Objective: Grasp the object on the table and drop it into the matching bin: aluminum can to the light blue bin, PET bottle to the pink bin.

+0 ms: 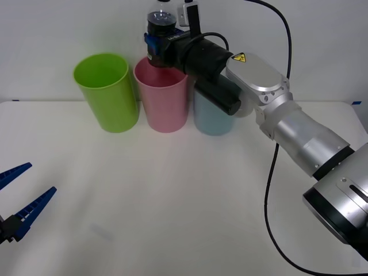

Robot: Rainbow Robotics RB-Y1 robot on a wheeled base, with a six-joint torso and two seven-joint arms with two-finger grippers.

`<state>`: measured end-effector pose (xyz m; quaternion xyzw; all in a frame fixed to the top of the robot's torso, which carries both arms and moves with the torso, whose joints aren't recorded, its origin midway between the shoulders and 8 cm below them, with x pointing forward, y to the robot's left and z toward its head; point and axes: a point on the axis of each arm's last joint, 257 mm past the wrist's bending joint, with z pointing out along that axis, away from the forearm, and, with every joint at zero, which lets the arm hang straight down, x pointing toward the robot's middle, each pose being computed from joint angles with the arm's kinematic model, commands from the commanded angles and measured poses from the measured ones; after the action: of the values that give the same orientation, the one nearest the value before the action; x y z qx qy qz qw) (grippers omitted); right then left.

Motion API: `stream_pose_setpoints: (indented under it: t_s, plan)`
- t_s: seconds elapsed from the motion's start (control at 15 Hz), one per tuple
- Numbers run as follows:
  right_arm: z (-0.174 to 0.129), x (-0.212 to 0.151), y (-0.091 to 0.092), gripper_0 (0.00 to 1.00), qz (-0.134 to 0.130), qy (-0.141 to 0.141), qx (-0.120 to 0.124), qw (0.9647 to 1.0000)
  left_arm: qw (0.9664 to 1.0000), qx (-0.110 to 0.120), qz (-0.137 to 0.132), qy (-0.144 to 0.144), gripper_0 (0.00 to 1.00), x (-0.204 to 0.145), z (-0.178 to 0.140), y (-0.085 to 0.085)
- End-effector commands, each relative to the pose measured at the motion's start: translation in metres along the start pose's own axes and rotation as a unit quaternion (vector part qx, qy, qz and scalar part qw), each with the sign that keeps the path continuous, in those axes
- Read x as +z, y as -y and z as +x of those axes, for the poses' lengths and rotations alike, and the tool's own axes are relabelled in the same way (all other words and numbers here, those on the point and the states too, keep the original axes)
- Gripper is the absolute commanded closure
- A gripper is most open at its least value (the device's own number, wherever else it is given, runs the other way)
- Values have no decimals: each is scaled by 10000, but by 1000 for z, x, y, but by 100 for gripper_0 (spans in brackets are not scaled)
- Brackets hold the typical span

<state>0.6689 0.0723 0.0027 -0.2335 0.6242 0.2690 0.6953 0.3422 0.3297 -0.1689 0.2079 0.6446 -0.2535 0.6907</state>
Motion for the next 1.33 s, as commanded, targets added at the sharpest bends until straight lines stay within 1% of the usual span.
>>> stream_pose_setpoints:
  t_s: [0.07,0.27,0.47,0.67,0.8,1.0,1.2,1.33]
  plan:
    - [0,0,-1,0,-11,3,-6,10000,10000,0,0,0,0,0,0,0]
    - [2,-7,-5,0,-131,23,3,9999,10000,0,0,0,0,0,0,0]
    - [4,-28,-2,0,-189,117,11,9998,10000,0,0,0,0,0,0,0]
    - [7,-55,6,0,-219,177,-63,9996,10000,0,0,0,0,0,0,0]
    - [8,-75,9,0,-263,209,-127,9994,10000,0,0,0,0,0,0,0]
    - [15,-117,15,0,-318,188,-185,9991,10000,0,0,0,0,0,0,0]
    - [27,-164,16,0,-384,57,-175,9991,10000,0,0,0,0,0,0,0]
    - [31,-192,19,0,-366,4,-194,9991,10000,0,0,0,0,0,0,0]
